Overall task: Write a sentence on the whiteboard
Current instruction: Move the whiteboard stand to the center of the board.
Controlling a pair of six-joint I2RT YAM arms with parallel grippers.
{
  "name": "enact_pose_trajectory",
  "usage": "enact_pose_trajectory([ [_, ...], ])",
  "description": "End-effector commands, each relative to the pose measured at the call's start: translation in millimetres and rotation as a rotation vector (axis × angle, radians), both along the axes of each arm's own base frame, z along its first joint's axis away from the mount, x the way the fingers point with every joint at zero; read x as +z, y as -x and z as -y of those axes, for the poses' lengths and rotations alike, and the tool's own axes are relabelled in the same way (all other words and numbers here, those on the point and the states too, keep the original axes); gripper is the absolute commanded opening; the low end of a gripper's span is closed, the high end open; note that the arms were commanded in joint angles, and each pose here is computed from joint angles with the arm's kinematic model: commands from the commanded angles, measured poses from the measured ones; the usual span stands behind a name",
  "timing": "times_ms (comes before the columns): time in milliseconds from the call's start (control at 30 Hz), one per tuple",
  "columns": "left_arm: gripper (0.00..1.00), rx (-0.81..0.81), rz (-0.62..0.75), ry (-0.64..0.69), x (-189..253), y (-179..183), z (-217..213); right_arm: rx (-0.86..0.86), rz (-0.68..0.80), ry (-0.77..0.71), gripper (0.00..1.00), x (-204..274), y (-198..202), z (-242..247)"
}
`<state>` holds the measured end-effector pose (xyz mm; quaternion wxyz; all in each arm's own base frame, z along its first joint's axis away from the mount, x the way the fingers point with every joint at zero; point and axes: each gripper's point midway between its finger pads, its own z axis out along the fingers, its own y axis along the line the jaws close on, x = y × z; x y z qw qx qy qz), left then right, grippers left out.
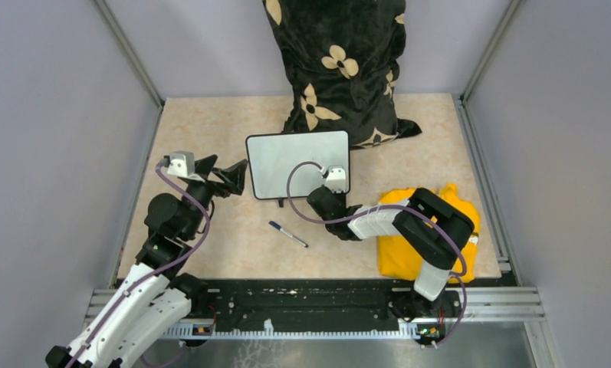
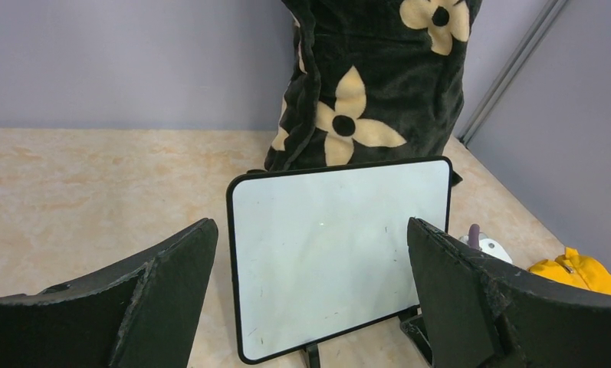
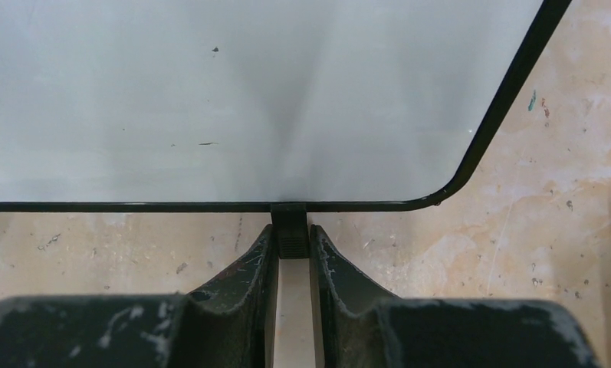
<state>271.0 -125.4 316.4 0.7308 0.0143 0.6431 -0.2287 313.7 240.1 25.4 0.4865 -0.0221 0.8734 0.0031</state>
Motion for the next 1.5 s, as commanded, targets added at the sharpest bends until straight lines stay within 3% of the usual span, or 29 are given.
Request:
enact_pose_trajectory([
  [0, 0.99, -0.019, 0.011, 0.020, 3, 1, 4, 0.019, -0.004, 0.049, 0.00, 4, 3, 14],
  [133, 0.99, -0.024, 0.010, 0.018, 3, 1, 6, 0.038, -0.022, 0.048, 0.00, 0, 6, 12],
  [300, 0.99, -0.025, 0.007, 0.016, 2, 0, 6, 0.065, -0.037, 0.026, 0.31, 1, 9, 7],
  [467, 0.99, -0.023, 0.009, 0.016, 2, 1, 5, 0.080, -0.049, -0.007, 0.48, 6, 15, 6],
  [700, 0.99, -0.020, 0.013, 0.010, 3, 1, 5, 0.163, -0.037, -0.069, 0.54, 43, 32, 5],
  [900, 0.99, -0.001, -0.017, 0.029, -1, -5, 5, 0.406, -0.023, -0.145, 0.56, 83, 59, -19],
  [1067, 0.99, 0.017, -0.049, 0.061, -4, -13, 6, 0.485, 0.008, -0.199, 0.58, 102, 72, -47],
  [1267, 0.99, 0.133, -0.125, 0.161, -6, -24, -9, 0.534, -0.012, -0.334, 0.72, 114, 75, -87],
  [1367, 0.99, 0.191, -0.177, 0.200, -8, -30, -15, 0.578, -0.076, -0.248, 0.77, 99, 74, -96],
  [1467, 0.99, 0.203, -0.200, 0.156, -12, -32, -16, 0.642, -0.129, -0.172, 0.74, 85, 75, -105],
])
